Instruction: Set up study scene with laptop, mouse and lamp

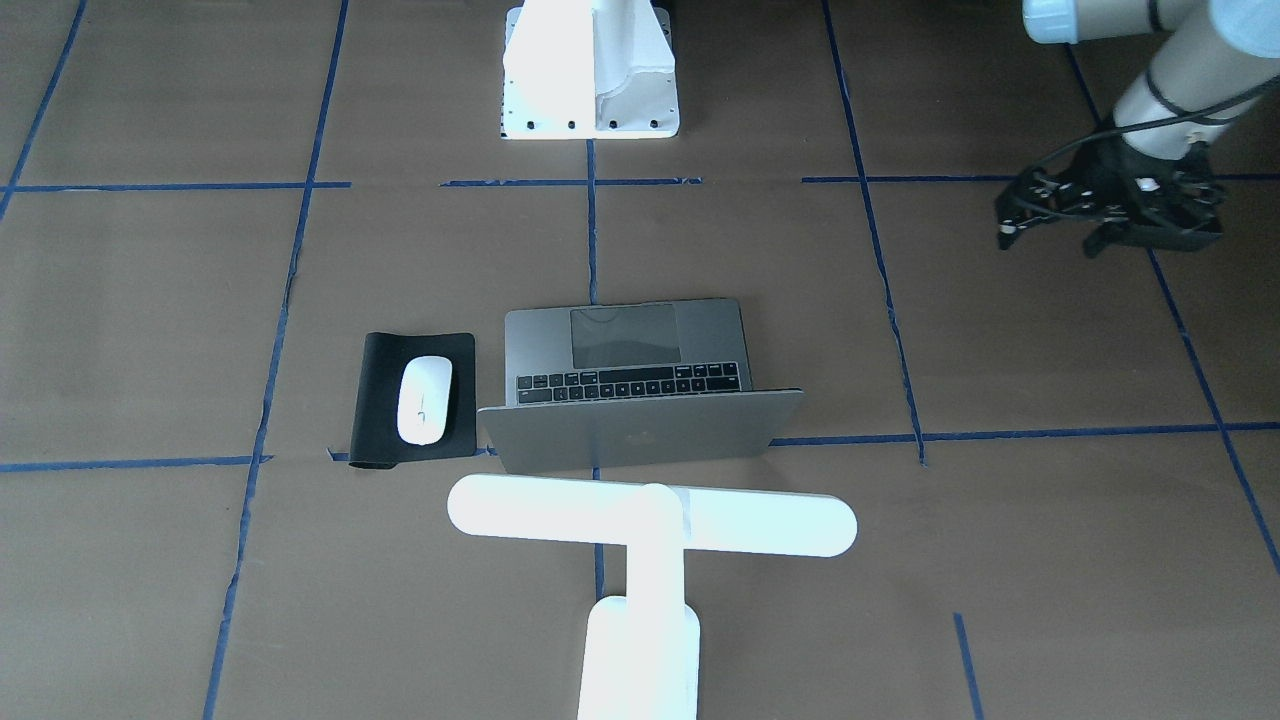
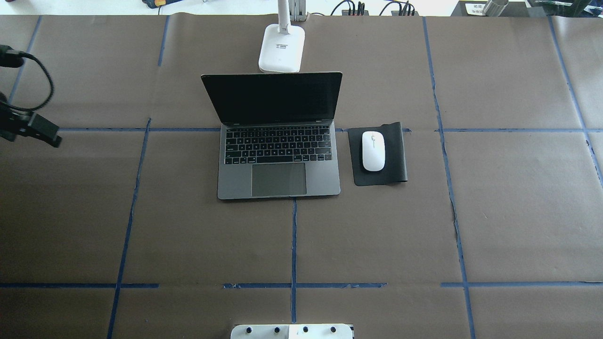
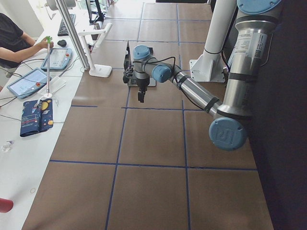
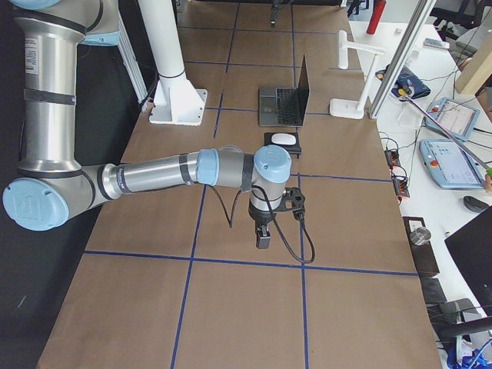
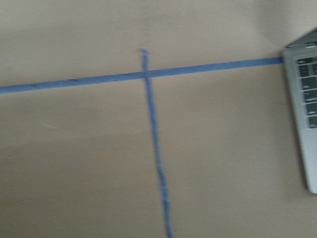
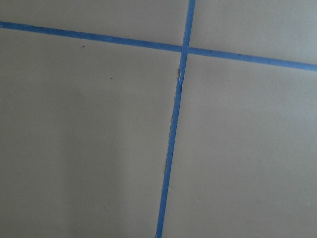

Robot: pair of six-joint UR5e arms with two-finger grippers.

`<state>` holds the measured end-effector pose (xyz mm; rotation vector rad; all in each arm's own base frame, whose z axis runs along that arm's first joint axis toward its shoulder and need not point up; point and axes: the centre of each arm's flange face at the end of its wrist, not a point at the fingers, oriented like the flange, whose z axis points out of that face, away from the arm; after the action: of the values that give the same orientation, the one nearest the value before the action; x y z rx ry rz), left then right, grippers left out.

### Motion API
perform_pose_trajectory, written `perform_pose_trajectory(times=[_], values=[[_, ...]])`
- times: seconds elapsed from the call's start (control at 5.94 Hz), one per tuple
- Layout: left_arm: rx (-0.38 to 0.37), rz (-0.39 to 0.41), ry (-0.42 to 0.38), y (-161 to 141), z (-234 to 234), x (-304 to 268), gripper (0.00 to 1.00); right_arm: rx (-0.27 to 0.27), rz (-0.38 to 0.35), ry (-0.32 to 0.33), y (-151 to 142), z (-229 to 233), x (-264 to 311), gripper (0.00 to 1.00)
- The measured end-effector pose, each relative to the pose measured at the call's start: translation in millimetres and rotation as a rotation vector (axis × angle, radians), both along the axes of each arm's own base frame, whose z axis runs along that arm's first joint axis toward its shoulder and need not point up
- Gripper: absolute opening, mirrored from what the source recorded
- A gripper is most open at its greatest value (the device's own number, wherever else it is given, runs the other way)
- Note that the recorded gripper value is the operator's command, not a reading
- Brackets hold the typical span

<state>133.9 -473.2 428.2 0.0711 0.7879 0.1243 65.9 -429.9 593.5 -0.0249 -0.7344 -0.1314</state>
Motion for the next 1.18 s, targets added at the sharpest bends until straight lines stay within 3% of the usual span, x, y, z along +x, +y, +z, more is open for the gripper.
perform_pose_trajectory(times=[0.34, 0.84, 1.18], values=[[-0.017, 0.048, -0.048, 7.8, 99.0, -98.9, 1.00, -0.064, 0.048, -0.040, 29.1, 33.9, 15.9, 1.00], [-0.048, 0.107, -0.012, 21.7, 237.7, -195.9, 1.00, -0.009, 0.088, -0.082, 64.8, 57.3, 23.7, 1.00], [-0.079, 0.070, 0.032, 41.9, 262.9, -216.9, 1.00, -0.002, 0.094, -0.098, 66.9, 57.3, 23.8, 1.00]])
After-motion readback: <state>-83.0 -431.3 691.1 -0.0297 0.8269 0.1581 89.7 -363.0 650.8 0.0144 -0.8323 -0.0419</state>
